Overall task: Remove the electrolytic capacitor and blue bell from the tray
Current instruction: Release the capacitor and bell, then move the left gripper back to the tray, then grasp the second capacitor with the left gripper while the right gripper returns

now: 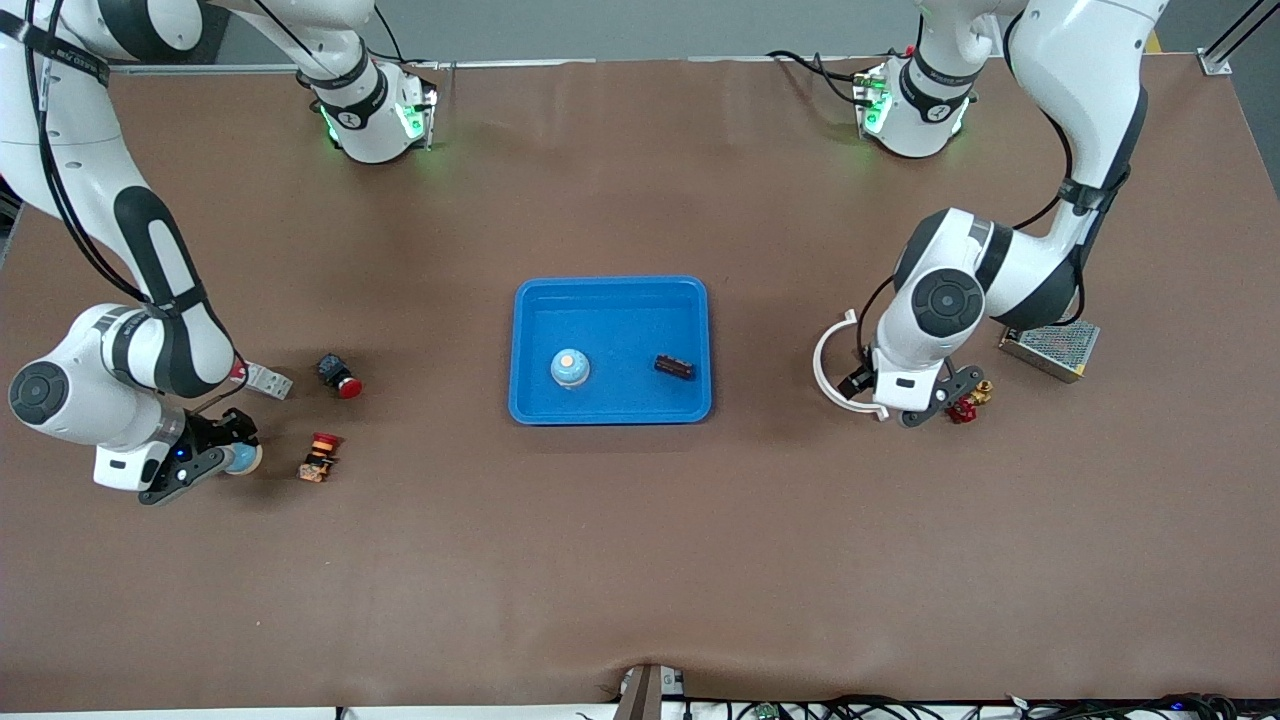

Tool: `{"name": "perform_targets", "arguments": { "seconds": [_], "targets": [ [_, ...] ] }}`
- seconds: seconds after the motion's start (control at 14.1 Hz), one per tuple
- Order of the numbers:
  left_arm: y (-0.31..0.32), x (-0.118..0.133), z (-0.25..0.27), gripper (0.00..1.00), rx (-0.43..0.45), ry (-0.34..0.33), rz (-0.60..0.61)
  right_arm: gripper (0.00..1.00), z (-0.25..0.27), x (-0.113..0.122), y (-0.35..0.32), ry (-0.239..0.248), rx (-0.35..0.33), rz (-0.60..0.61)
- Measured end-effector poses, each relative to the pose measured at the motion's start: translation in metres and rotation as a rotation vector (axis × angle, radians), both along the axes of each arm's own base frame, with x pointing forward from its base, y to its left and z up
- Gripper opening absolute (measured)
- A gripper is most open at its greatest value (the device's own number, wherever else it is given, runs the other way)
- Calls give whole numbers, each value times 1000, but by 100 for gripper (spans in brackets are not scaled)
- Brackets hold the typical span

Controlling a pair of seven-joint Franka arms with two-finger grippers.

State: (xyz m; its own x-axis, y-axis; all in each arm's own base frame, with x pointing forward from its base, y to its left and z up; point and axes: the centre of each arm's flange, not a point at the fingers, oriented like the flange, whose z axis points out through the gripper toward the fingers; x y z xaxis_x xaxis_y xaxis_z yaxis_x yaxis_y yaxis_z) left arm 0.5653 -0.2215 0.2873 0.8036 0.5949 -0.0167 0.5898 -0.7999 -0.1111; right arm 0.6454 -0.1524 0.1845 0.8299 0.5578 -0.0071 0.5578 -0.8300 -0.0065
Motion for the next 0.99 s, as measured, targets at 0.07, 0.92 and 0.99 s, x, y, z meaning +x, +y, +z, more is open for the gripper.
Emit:
{"name": "perform_targets", "arguments": {
  "seconds": [0.07, 0.92, 0.99],
  "targets": [
    [-20, 1, 13, 100, -21, -17, 36, 95, 2, 1, 3, 11, 7, 2],
    [-238, -42, -22, 98, -102, -4, 551, 100, 169, -3, 231, 209, 59, -553],
    [-244, -41, -33, 98, -99, -11, 579, 100, 162, -7, 249, 202, 64, -589]
  ]
}}
